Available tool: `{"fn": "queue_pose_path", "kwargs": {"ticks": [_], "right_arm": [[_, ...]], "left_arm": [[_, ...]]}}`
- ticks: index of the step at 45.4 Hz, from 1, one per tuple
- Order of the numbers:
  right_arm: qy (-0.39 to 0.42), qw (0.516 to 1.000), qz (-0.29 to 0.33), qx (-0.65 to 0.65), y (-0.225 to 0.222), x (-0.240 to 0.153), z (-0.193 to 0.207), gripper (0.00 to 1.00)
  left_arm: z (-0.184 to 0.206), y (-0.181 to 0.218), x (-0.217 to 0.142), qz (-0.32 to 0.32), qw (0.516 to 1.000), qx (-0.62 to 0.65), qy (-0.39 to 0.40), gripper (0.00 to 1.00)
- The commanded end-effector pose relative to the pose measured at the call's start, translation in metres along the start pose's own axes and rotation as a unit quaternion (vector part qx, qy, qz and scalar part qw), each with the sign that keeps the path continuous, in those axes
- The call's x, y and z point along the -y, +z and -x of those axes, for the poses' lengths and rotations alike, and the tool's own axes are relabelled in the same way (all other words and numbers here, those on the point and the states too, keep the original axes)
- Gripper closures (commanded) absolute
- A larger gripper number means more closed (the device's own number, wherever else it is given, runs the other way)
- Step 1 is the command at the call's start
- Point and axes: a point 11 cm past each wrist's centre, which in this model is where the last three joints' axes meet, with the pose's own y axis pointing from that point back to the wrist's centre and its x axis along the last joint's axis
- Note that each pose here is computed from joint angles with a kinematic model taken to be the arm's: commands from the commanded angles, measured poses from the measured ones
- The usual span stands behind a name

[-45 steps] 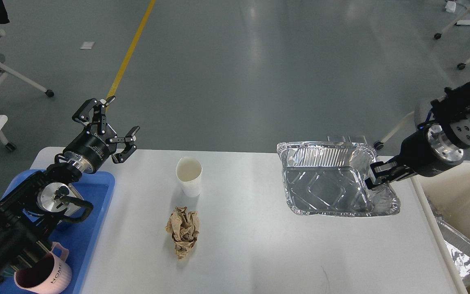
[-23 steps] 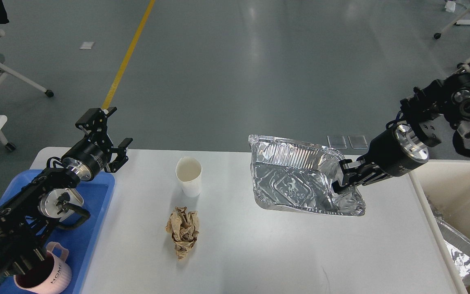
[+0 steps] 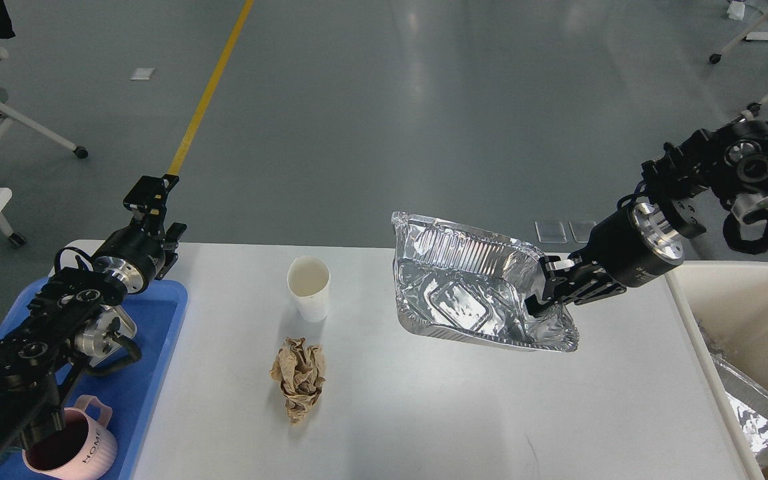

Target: Tidy desktop

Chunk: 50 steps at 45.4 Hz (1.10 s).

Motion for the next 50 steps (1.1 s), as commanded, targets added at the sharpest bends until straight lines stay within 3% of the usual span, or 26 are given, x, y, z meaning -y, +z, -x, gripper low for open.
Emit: {"fn": "queue_pose_path", "kwargs": {"ticks": [1,7,20,31,41,50], "right_arm": [[-0.002,0.999,0.034,-0.019,0.006,0.005,0.001,1.0],[0.02,0.995,0.08,-0.052,0.012,0.012,-0.006,1.0],[0.033,0.994,0.091,-0.05,0.015,0.024,-0.008,1.0],[0.029,0.993,0.1,-0.057,0.019,0.029,-0.005,1.0],[0.026,0.993,0.099,-0.056,0.019,0.031,-0.004,1.0],[0.022,0.993,0.098,-0.057,0.019,0.033,-0.003,1.0]], "left_arm": [[0.004,0.0,0.0,0.001,1.0,0.025,-0.004,0.02],[0.003,-0.002,-0.001,-0.006,0.999,0.047,-0.011,0.02],[0.018,-0.003,-0.009,-0.01,0.991,0.12,-0.065,0.02],[-0.004,-0.01,-0.018,-0.04,0.981,0.177,-0.065,0.03],[-0.033,0.016,-0.035,0.016,0.961,0.268,-0.071,0.06],[-0.023,0.041,-0.06,0.051,0.94,0.305,-0.147,0.06]]}}
